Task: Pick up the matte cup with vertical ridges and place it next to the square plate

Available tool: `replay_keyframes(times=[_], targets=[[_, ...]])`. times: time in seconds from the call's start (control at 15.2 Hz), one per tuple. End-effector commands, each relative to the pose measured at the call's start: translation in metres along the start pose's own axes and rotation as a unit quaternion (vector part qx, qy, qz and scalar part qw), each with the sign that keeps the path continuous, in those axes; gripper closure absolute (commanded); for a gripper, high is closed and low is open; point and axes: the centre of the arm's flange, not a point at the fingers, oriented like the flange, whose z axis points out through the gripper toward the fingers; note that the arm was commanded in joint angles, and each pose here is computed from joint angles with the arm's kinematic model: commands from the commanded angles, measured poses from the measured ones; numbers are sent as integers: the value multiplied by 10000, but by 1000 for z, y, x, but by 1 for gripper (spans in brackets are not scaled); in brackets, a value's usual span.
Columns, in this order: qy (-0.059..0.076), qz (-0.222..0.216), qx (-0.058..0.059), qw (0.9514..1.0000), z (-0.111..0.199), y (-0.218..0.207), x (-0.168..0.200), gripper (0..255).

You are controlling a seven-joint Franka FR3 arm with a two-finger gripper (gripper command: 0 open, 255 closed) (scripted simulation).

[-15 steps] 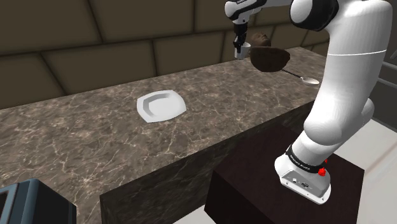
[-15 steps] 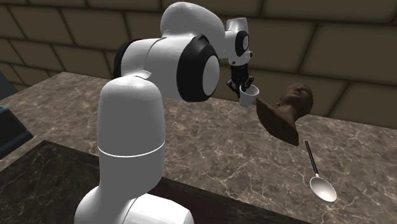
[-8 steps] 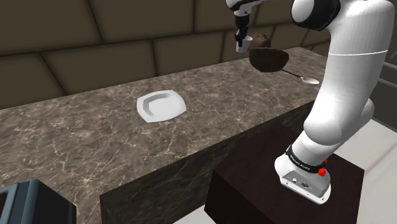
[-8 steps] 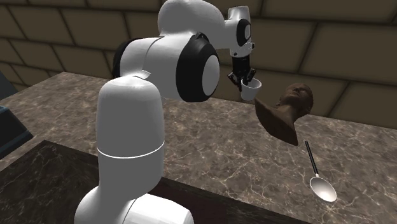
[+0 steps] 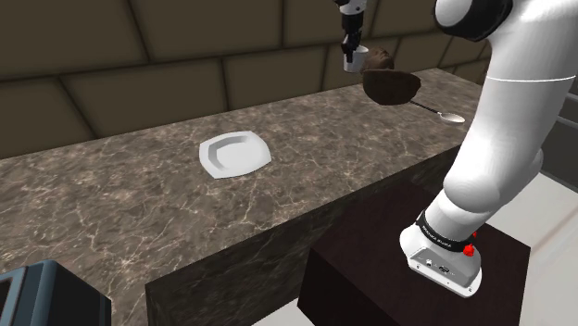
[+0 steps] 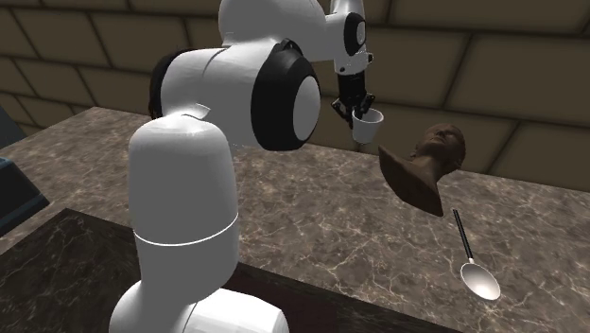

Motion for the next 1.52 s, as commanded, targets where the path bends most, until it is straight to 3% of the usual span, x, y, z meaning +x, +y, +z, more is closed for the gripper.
replay_keyframes(times=[0.0, 1.45], targets=[[0, 1, 1, 10000, -4, -25, -7, 255], [0, 1, 1, 10000, -49, -306, -65, 255]])
